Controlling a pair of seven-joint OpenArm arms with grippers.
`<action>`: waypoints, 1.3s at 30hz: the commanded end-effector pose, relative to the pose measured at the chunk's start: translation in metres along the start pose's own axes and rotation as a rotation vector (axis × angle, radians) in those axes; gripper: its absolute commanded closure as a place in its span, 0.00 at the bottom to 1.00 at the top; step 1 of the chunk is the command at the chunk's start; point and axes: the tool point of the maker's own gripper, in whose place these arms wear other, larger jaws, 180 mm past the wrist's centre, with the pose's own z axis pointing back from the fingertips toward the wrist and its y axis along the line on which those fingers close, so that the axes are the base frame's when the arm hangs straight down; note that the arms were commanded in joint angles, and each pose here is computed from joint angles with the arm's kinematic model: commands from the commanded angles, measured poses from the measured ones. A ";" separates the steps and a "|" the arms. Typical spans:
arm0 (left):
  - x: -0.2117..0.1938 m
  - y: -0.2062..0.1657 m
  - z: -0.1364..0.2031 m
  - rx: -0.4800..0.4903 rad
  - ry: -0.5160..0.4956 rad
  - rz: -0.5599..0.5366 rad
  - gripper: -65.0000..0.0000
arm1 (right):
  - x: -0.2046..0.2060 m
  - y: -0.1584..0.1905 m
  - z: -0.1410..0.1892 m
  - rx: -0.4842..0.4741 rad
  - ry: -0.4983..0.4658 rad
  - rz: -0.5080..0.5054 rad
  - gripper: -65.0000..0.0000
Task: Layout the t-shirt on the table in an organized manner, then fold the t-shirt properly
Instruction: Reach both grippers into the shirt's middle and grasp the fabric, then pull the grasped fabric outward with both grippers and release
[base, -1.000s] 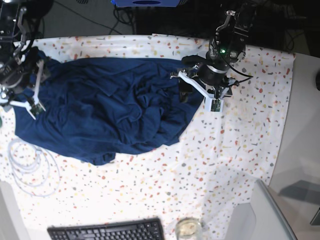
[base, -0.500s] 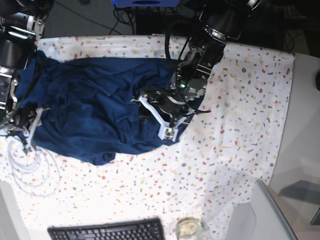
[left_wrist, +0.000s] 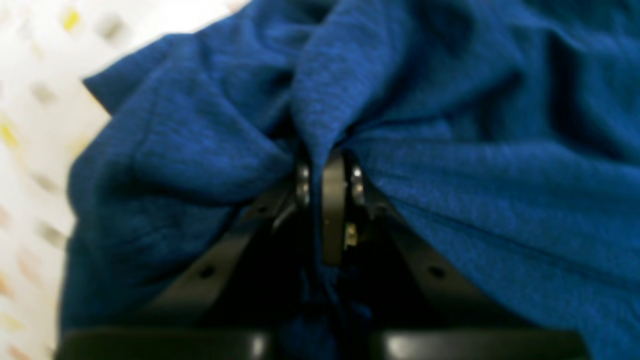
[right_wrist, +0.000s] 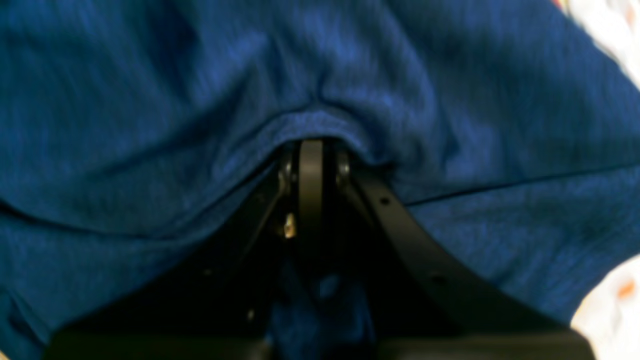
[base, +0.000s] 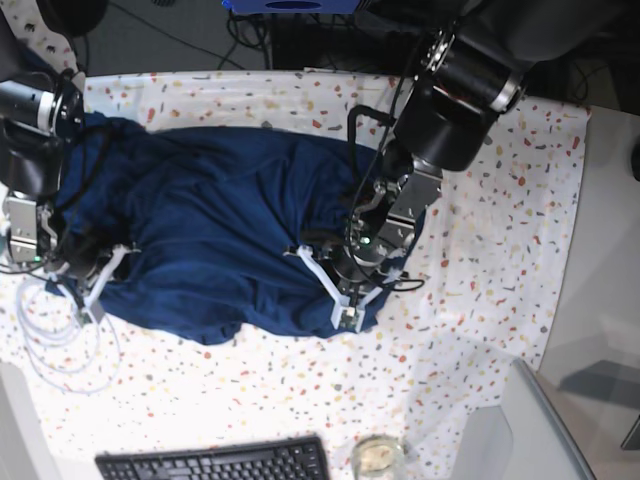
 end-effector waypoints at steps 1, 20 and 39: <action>0.003 0.019 -0.003 0.058 0.021 -0.006 1.00 | 0.033 -0.012 0.004 -0.039 -0.066 0.004 0.95; 0.129 0.051 0.046 0.052 -0.248 0.293 0.58 | 0.130 -0.071 0.119 -0.273 -0.160 0.238 0.95; -0.072 0.155 0.175 0.380 -0.047 0.230 0.29 | -0.079 0.121 0.114 -0.044 0.075 0.351 0.32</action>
